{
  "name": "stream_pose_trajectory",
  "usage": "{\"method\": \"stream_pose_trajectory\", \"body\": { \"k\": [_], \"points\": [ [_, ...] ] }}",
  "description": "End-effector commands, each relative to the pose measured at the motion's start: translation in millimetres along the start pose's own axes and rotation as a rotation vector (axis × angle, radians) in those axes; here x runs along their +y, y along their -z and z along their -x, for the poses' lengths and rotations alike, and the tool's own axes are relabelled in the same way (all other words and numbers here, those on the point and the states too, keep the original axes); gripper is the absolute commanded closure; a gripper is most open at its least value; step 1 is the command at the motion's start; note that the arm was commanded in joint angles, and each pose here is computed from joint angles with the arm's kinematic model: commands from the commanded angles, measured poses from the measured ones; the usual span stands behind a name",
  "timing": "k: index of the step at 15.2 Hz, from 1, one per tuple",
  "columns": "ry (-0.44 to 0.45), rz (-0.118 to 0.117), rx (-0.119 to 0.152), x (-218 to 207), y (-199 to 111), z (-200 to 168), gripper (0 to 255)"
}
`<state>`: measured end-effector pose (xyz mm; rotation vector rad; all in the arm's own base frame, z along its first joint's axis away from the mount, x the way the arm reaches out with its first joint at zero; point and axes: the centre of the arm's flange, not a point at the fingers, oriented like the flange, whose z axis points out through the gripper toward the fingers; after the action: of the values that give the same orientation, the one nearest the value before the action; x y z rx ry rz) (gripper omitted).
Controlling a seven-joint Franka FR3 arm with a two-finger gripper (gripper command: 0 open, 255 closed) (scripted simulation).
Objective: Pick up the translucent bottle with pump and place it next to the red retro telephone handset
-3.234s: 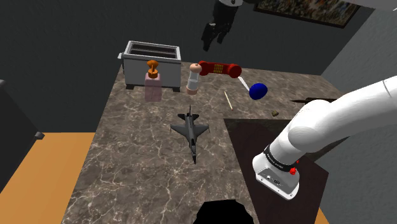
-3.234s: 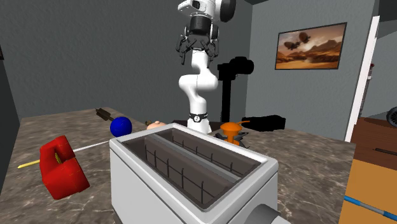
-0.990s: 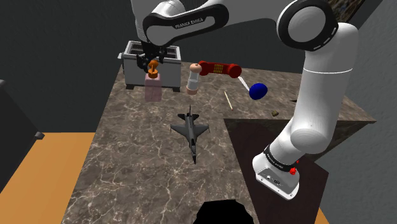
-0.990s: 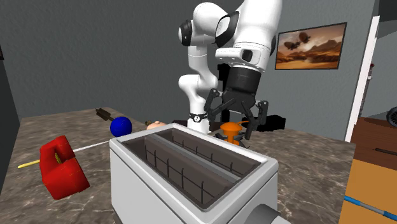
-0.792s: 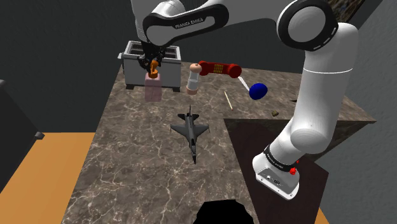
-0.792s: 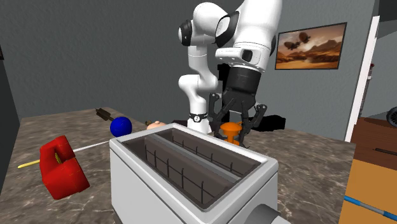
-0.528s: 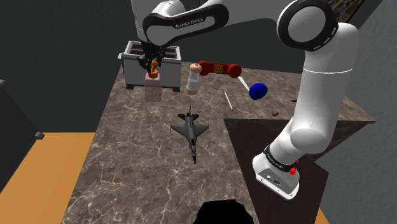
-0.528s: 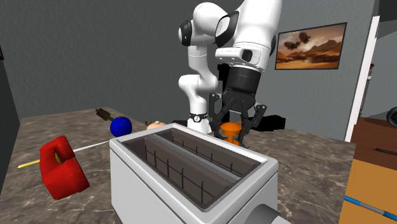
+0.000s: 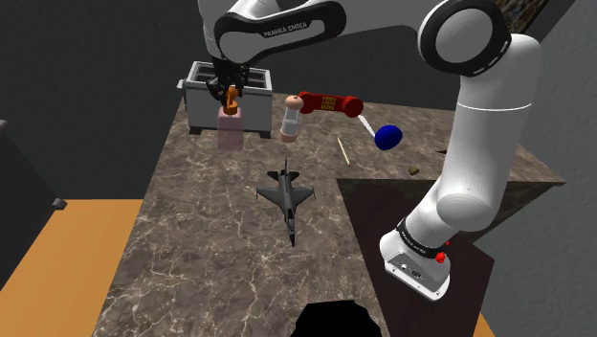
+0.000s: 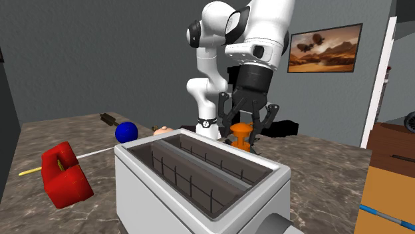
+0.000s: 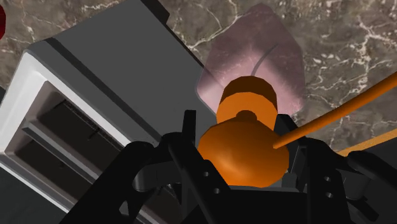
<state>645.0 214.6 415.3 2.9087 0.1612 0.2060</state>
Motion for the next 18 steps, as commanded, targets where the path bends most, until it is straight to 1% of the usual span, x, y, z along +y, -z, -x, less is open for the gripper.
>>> {"method": "stream_pose_trajectory", "body": {
  "k": [1, 18],
  "points": [
    [0.000, 0.000, 0.000, 1.4, 9.1, -1.3, 255],
    [0.000, 0.000, 0.000, 21.7, 95.8, -12.7, 255]
  ]
}}
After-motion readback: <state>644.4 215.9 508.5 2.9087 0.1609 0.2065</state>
